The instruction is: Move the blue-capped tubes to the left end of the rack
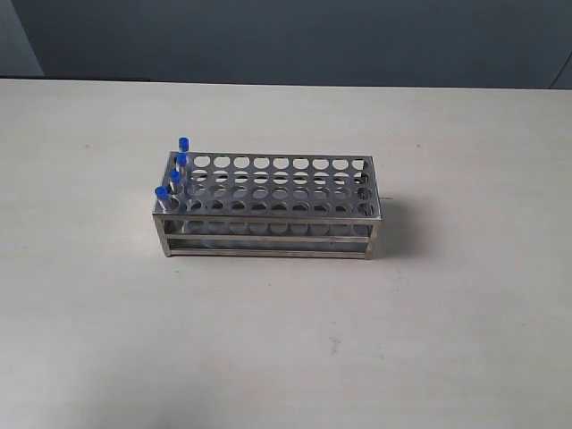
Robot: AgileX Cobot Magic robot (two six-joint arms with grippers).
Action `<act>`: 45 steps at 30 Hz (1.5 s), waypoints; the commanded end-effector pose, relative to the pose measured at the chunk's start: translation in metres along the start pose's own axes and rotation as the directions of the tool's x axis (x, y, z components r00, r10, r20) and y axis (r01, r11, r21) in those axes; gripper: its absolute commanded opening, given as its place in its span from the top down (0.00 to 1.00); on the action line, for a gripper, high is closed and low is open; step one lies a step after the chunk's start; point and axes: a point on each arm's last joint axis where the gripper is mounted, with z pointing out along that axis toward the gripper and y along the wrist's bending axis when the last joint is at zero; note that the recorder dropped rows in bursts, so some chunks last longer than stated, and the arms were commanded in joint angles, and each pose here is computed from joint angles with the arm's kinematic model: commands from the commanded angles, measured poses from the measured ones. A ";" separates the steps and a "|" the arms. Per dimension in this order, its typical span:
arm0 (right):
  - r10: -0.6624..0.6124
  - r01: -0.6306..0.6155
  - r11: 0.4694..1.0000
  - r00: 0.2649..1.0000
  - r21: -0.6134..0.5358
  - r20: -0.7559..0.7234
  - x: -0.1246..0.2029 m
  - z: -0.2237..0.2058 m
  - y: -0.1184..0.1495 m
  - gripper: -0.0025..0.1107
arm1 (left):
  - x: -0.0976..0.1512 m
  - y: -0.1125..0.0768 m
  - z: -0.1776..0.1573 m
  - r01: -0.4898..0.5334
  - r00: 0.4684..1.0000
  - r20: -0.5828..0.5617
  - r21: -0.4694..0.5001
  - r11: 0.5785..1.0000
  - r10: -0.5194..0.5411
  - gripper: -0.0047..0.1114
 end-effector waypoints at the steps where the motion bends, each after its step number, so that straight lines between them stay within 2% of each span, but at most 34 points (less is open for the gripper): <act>1: 0.106 -0.106 0.988 0.994 0.109 0.013 0.022 -0.038 -0.004 0.98 | -0.002 0.000 0.000 0.006 1.000 0.009 0.004 1.000 -0.006 0.95; 5: 0.183 -0.187 0.976 0.982 0.113 0.045 0.045 -0.072 0.002 0.98 | -0.002 0.000 0.000 0.006 1.000 0.009 0.004 1.000 -0.006 0.95; 9: 0.196 -0.203 0.978 0.975 0.055 0.104 0.052 -0.101 0.011 0.98 | -0.002 0.000 0.000 0.006 1.000 0.009 0.004 1.000 -0.006 0.95; 15: 0.186 -0.198 0.979 0.966 0.051 0.177 0.059 -0.132 0.015 0.98 | -0.002 0.000 0.000 0.006 1.000 0.009 0.004 1.000 -0.006 0.95; 19: 0.158 -0.184 0.971 0.973 0.150 0.171 0.069 -0.136 0.008 0.98 | -0.002 0.000 0.000 0.006 1.000 0.009 0.004 1.000 -0.006 0.95; 23: 0.193 -0.214 0.944 0.975 0.252 0.106 0.106 -0.130 0.003 0.98 | -0.002 0.000 0.000 0.006 1.000 0.010 0.004 1.000 -0.006 0.95; 25: 0.144 -0.197 0.927 0.973 0.319 0.182 0.124 -0.113 -0.006 0.98 | -0.002 0.000 0.000 0.006 1.000 0.010 0.004 1.000 -0.006 0.95; 27: 0.165 -0.244 0.888 0.960 0.390 0.224 0.161 -0.081 -0.020 0.98 | -0.002 0.000 0.000 0.006 1.000 0.010 0.004 1.000 -0.006 0.95; 29: 0.311 -0.430 0.816 0.890 0.386 0.334 0.219 -0.045 -0.031 0.98 | -0.002 0.000 0.000 0.006 1.000 0.010 0.004 1.000 -0.006 0.95; 31: 0.429 -0.604 0.711 0.779 0.360 0.458 0.269 -0.026 -0.034 0.98 | -0.002 0.000 0.000 0.006 1.000 0.010 0.004 1.000 -0.006 0.95; 33: 0.487 -0.722 0.596 0.673 0.352 0.557 0.312 -0.020 -0.030 0.98 | -0.002 0.000 0.000 0.006 1.000 0.010 0.004 1.000 -0.006 0.95; 35: 0.482 -0.758 0.532 0.637 0.377 0.601 0.342 -0.022 -0.021 0.98 | -0.002 0.000 0.000 0.006 1.000 0.010 0.004 1.000 -0.006 0.95; 37: 0.432 -0.742 0.508 0.658 0.436 0.617 0.356 -0.031 -0.012 0.98 | -0.002 0.000 0.000 0.006 1.000 0.010 0.004 1.000 -0.006 0.95; 45: 0.276 -0.610 0.481 0.787 0.630 0.552 0.369 -0.047 0.007 0.98 | -0.002 0.000 0.000 0.006 1.000 0.010 0.004 1.000 -0.006 0.95</act>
